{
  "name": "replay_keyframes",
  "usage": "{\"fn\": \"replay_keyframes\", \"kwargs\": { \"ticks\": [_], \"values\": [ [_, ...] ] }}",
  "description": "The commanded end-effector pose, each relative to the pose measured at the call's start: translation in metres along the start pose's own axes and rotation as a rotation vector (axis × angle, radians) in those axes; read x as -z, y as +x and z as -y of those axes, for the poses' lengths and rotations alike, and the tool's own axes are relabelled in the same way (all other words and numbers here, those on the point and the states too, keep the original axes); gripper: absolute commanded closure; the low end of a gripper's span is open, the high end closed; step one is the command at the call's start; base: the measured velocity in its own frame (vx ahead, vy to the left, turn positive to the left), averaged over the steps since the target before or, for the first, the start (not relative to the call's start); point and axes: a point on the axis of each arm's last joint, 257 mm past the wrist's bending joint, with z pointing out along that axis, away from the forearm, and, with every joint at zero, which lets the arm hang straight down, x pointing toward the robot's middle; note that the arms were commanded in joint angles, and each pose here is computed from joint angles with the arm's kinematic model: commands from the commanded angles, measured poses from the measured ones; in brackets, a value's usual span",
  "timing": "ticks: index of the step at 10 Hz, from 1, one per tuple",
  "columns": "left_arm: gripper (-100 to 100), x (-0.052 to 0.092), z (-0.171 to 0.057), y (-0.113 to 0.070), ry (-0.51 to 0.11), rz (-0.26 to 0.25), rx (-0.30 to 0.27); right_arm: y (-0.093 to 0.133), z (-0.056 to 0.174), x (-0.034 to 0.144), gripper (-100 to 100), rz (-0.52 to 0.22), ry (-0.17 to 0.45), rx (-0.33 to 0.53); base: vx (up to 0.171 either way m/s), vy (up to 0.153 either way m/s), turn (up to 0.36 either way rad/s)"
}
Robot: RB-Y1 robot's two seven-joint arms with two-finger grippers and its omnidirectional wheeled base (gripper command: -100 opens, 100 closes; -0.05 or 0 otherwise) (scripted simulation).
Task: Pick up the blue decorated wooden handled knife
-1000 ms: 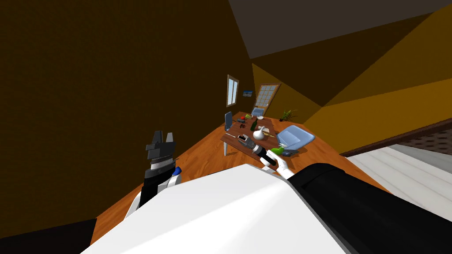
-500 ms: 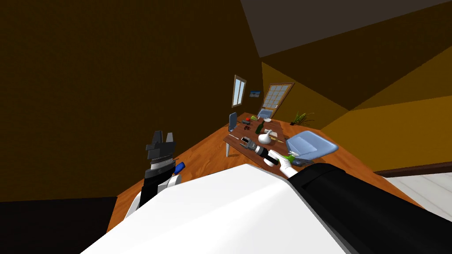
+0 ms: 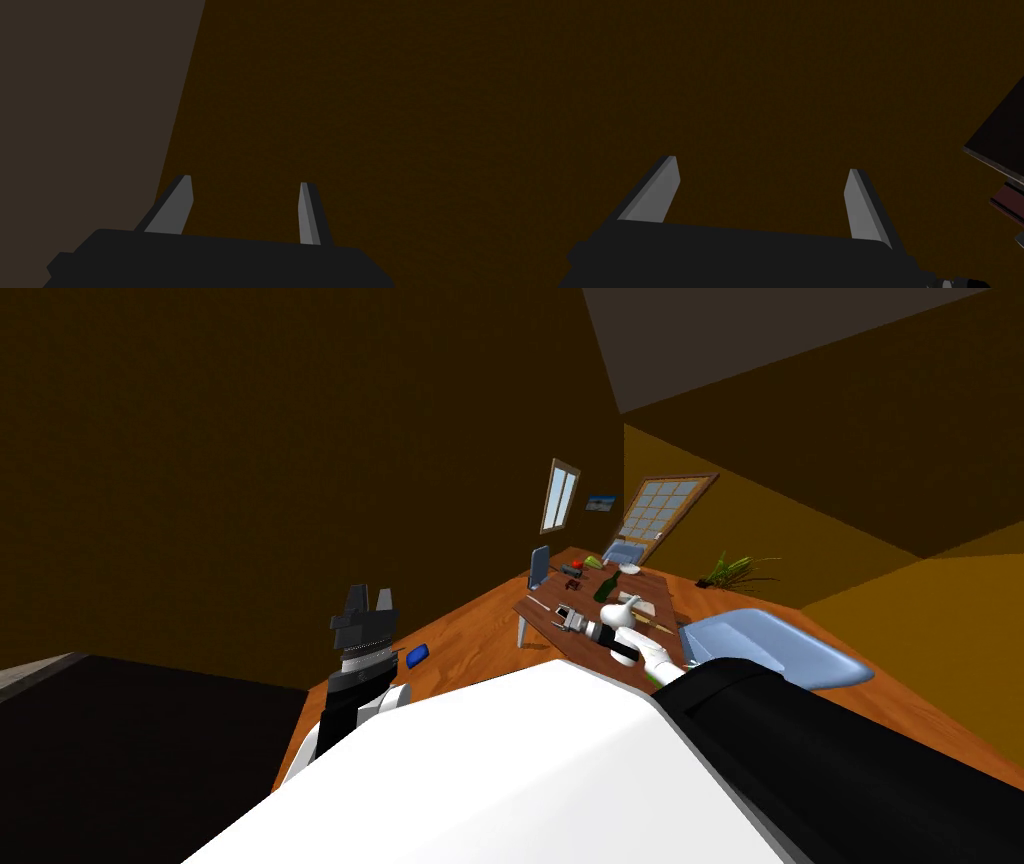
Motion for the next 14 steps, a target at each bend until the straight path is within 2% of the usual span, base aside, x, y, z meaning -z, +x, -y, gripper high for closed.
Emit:
{"fn": "replay_keyframes", "kwargs": {
  "ticks": [1, 2, 3, 5, 6, 7, 8, 10, 11, 12, 13, 14],
  "values": [
    [0, 0.000, 0.000, 0.000, 0.000, 0.000, 0.000, 0.018, 0.005, 0.010, -100, -0.046, -0.014, 0.061, 0.034, -0.073, 0.193],
    [0, 0.000, 0.000, 0.000, 0.000, 0.000, 0.000, 0.028, 0.007, 0.015, -100, -0.068, -0.007, 0.052, 0.010, -0.025, -0.006],
    [0, 0.000, 0.000, 0.000, 0.000, 0.000, 0.000, 0.046, 0.009, 0.026, -100, -0.129, -0.047, 0.139, 0.014, -0.046, 0.326],
    [0, 0.000, 0.000, 0.000, 0.000, 0.000, 0.000, 0.057, 0.011, 0.033, -100, -0.156, -0.039, 0.134, 0.022, -0.045, 0.074],
    [0, 0.000, 0.000, 0.000, 0.000, 0.000, 0.000, 0.077, 0.014, 0.047, -100, -0.221, -0.079, 0.211, 0.014, -0.043, 0.331],
    [0, 0.000, 0.000, 0.000, 0.000, 0.000, 0.000, 0.085, 0.016, 0.053, -100, -0.241, -0.074, 0.210, 0.030, -0.063, 0.166],
    [0, 0.000, 0.000, 0.000, 0.000, 0.000, 0.000, 0.104, 0.018, 0.070, -100, -0.305, -0.116, 0.280, 0.029, -0.073, 0.337],
    [0, 0.000, 0.000, 0.000, 0.000, 0.000, 0.000, 0.110, 0.020, 0.076, -100, -0.322, -0.112, 0.279, 0.017, -0.059, 0.033],
    [0, 0.000, 0.000, 0.000, 0.000, 0.000, 0.000, 0.128, 0.022, 0.094, -100, -0.382, -0.157, 0.340, 0.023, -0.043, 0.271],
    [0, 0.000, 0.000, 0.000, 0.000, 0.000, 0.000, 0.134, 0.024, 0.100, -100, -0.400, -0.153, 0.340, 0.025, -0.062, 0.199],
    [0, 0.000, 0.000, 0.000, 0.000, 0.000, 0.000, 0.150, 0.025, 0.119, -100, -0.459, -0.201, 0.400, 0.034, -0.086, 0.255],
    [0, 0.000, 0.000, 0.000, 0.000, 0.000, 0.000, 0.155, 0.026, 0.125, -100, -0.474, -0.197, 0.395, 0.025, -0.073, 0.141]
  ]
}}
